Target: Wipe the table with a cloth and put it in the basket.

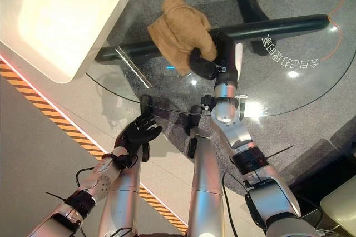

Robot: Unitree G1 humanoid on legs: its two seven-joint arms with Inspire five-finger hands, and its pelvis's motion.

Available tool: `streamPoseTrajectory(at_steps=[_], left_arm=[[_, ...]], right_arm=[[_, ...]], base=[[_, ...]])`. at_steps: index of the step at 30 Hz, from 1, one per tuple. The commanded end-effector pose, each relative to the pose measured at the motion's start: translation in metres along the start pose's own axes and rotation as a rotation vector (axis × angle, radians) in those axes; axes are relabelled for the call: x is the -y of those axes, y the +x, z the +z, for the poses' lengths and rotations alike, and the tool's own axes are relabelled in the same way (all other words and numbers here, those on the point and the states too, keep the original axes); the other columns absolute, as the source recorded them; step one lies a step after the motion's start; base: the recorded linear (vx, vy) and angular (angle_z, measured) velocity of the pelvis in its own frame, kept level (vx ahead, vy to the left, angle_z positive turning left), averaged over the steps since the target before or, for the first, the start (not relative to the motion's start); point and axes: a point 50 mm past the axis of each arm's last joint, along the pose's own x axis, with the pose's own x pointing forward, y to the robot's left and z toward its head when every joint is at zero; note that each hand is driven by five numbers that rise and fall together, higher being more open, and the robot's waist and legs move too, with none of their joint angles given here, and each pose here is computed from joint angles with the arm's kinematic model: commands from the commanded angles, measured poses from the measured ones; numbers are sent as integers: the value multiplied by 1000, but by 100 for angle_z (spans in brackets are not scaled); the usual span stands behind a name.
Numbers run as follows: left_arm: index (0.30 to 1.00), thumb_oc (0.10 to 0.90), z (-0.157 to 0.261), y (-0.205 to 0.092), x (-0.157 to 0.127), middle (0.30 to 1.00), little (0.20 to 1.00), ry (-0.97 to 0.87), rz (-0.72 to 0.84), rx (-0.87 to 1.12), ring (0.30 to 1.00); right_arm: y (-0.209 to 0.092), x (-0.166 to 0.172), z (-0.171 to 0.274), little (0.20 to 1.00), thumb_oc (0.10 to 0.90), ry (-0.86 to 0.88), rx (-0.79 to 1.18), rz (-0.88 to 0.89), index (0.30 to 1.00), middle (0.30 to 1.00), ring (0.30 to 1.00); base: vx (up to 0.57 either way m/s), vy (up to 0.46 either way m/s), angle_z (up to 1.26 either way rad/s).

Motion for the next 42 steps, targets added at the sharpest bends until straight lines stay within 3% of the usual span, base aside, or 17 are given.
streamPoseTrajectory(at_steps=[1,6,19,36,40,42], left_arm=[[900,800,-43,-27,-10,900,900,-33,33,-122,900],[900,800,-49,-35,-14,900,900,-41,47,-139,900],[900,800,-39,-32,-16,900,900,-32,41,-108,900],[900,800,-40,-28,-8,900,900,-41,18,-107,900],[900,800,-41,-28,-7,900,900,-42,17,-111,900],[900,800,-39,-26,-8,900,900,-43,21,-109,900]], right_arm=[[26,98,26,200,100,-42,87,-464,300,300,300],[18,126,13,200,100,-27,56,-632,300,300,300],[10,160,10,200,100,11,52,-911,300,300,300],[11,146,25,200,100,75,151,-1025,300,300,300],[14,138,33,200,100,57,176,-973,300,300,300],[20,123,40,200,100,13,196,-833,300,300,300]], base=[[-44,-19,-3],[18,-14,-2],[-12,-4,-2],[0,0,0],[0,0,0],[0,0,0]])
